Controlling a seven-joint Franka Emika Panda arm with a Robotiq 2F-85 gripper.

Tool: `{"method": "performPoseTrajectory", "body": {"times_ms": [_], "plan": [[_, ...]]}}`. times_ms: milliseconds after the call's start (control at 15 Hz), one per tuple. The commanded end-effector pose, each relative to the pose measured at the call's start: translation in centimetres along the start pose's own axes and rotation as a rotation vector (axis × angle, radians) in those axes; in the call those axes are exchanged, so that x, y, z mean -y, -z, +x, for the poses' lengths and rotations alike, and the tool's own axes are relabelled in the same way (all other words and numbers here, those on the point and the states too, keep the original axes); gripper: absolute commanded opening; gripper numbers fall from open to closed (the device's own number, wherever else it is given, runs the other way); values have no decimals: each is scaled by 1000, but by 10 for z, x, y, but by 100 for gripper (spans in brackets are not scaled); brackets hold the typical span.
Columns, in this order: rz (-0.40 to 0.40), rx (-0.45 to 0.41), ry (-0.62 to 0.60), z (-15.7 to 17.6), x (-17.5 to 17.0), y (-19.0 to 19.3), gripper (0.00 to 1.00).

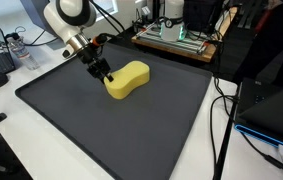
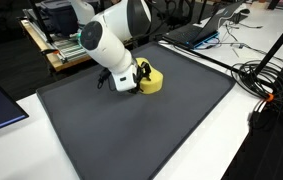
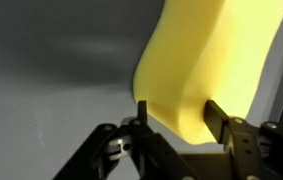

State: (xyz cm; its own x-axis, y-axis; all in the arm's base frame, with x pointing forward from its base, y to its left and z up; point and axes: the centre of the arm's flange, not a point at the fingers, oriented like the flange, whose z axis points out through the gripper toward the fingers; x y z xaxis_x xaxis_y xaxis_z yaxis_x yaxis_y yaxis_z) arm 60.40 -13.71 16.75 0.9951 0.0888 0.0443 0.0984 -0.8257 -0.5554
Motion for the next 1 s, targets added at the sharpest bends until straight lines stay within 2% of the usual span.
{"method": "performPoseTrajectory", "body": {"times_ms": [0,133,533,733,933], "plan": [[-35,-1,37,-17,20,9,94],[-47,-6,61,-18,30,13,100],[-85,-31,67,-17,61,32,100],[-86,-32,-30,-14,72,47,100],[-136,-63,-129,-6,77,62,100]]}}
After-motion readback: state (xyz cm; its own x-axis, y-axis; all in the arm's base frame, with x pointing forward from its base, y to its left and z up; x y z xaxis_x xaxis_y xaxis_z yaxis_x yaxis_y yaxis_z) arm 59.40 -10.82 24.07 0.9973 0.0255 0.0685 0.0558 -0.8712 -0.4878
